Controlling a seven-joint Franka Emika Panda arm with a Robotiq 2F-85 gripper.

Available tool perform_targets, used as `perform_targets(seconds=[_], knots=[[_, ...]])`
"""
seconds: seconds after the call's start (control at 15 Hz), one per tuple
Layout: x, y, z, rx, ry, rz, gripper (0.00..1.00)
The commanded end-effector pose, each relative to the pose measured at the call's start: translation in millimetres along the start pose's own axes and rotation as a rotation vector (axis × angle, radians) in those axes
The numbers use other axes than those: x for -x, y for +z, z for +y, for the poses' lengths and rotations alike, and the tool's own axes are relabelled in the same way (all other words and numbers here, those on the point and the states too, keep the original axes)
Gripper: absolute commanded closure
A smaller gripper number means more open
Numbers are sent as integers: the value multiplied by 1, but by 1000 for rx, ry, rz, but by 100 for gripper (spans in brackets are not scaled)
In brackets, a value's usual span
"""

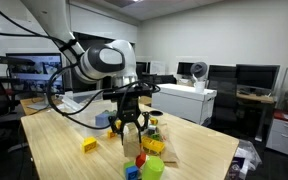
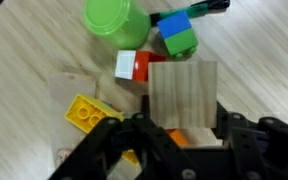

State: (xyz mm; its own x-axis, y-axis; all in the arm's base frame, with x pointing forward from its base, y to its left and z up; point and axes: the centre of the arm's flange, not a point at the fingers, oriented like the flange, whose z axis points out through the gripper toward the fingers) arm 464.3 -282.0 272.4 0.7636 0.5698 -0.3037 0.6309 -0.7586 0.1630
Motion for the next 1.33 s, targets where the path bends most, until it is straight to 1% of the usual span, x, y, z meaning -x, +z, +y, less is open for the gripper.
perform_targets(seconds=[0.0,0.13,0.27,0.33,0.4,0.47,0.53,0.6,0.67,0.73,0.8,0.87,0.93,1.07,1.27], knots=[[-11,-80,7,82,44,50,69],[-30,-139,1,130,35,154,69],[-47,-188,-19,167,2,246,69],[-60,-225,-44,189,-36,318,69],[-63,-233,-62,184,-70,347,69],[-67,-244,-108,148,-178,402,47],[-69,-239,-108,132,-202,409,29],[-75,-237,-120,85,-246,439,16],[-79,-235,-126,55,-260,454,16],[-83,-235,-137,21,-288,470,38],[-83,-233,-138,19,-295,480,2],[-85,-232,-139,17,-286,489,3],[-87,-229,-129,62,-187,524,0],[-78,-223,-93,75,-56,531,0],[-45,-197,-35,81,122,505,0]])
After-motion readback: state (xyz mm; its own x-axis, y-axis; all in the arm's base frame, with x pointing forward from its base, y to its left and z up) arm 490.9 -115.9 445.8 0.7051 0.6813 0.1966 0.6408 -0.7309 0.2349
